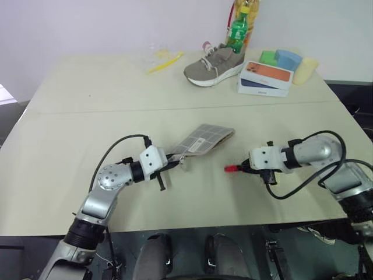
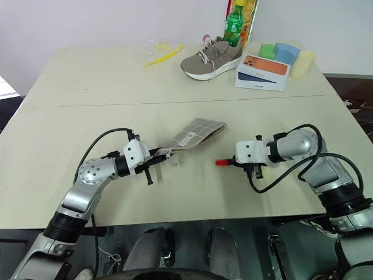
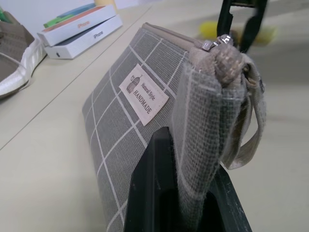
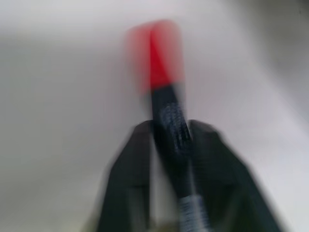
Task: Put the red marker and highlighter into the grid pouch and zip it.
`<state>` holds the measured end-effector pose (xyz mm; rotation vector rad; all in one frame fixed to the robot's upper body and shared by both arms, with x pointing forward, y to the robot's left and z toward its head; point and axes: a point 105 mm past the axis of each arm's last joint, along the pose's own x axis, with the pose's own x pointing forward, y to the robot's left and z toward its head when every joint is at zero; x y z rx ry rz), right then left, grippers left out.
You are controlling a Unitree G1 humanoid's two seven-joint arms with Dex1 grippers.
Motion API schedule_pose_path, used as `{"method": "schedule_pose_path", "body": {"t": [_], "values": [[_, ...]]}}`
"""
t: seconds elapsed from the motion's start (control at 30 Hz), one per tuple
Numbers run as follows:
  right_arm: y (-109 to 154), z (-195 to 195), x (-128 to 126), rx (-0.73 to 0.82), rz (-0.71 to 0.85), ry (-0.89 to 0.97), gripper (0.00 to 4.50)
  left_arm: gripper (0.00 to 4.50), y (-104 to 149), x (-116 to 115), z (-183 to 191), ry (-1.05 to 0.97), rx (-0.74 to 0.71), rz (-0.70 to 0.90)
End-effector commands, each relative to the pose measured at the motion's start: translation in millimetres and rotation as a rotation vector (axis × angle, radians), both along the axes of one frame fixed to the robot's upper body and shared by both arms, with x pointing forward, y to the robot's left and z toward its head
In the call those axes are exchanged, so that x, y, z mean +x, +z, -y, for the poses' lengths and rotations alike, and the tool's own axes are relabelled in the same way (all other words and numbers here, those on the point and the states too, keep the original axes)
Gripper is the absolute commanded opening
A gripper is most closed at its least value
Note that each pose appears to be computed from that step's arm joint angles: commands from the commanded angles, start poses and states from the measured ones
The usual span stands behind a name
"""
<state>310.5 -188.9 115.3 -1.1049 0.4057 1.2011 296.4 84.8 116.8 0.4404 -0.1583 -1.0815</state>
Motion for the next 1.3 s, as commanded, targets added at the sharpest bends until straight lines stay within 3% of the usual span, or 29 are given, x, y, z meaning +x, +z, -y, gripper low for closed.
{"method": "schedule_pose_path", "body": {"t": [0.03, 0.23, 0.63, 0.97, 1.3], "values": [[8.7, -13.5, 10.1, 0.045, 0.122, 0.002, 0.2, 0.0, 15.2, 2.5, -3.7, 0.031, -0.036, 0.053], [46.5, -27.7, 24.8, 0.138, 0.382, -0.078, 0.2, 0.0, 25.5, 14.3, -9.0, 0.108, -0.137, 0.059], [91.5, -23.4, 21.4, 0.096, 0.621, -0.104, 0.2, 0.0, 21.2, 20.3, -12.1, 0.095, -0.163, 0.03], [92.8, -24.3, 30.3, 0.048, 0.654, -0.079, 0.2, 0.0, 10.0, 13.0, -9.5, 0.047, -0.132, 0.028], [84.5, -27.2, 30.7, -0.026, 0.65, -0.005, 0.2, 0.0, 17.4, 3.0, 2.6, 0.004, -0.127, 0.049]]}}
